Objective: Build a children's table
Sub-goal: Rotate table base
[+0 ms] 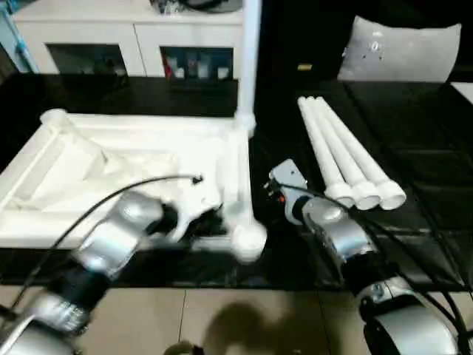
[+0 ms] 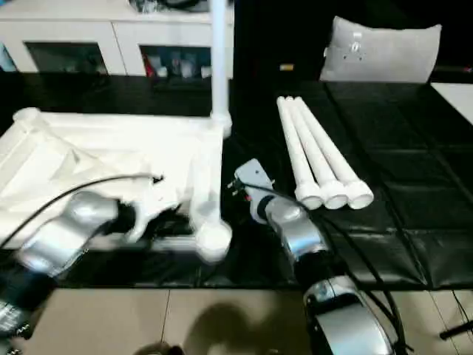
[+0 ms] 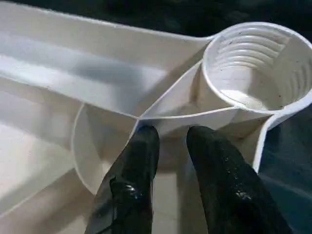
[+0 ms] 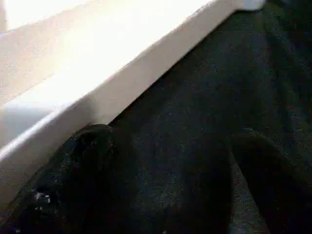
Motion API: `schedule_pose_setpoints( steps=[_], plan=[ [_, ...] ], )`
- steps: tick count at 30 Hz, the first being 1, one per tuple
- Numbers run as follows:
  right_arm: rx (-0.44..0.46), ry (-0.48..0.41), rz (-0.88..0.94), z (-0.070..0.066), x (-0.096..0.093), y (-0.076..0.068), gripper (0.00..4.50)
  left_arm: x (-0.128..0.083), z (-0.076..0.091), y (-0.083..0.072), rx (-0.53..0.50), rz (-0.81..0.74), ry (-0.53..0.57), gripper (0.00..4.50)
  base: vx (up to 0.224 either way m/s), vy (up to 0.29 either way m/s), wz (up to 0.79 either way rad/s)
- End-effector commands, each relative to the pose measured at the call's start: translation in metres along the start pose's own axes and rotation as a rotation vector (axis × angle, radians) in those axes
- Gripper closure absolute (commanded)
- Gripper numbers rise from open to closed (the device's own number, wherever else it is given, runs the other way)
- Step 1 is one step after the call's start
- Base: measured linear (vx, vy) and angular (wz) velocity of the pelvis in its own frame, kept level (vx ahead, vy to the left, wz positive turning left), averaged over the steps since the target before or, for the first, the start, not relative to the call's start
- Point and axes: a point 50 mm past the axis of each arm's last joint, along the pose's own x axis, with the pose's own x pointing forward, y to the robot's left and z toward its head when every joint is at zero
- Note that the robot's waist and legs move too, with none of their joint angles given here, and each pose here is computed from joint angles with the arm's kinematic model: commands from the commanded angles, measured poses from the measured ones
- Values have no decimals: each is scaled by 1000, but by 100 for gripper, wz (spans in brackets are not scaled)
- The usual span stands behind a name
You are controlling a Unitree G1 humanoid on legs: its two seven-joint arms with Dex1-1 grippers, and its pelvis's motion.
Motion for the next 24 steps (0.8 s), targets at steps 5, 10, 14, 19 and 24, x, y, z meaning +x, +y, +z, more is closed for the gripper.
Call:
schedule_pose_setpoints(
  steps=[5,10,14,19,24],
  plan=[
    [12,-67,-101,11,-16,-25,0,6,11,16,43,118,-78,309,0,0,0],
    [47,-170,-255,26,-37,-56,0,7,25,9,-75,112,-267,284,0,0,0],
    [39,-209,-363,39,-42,-70,0,2,26,1,-132,106,-327,259,0,0,0],
    [143,0,-492,40,-36,-89,0,-5,26,-8,-122,113,-334,219,0,0,0],
    [203,145,-417,38,-28,-95,0,-11,27,-19,-106,59,-296,167,0,0,0]
  ],
)
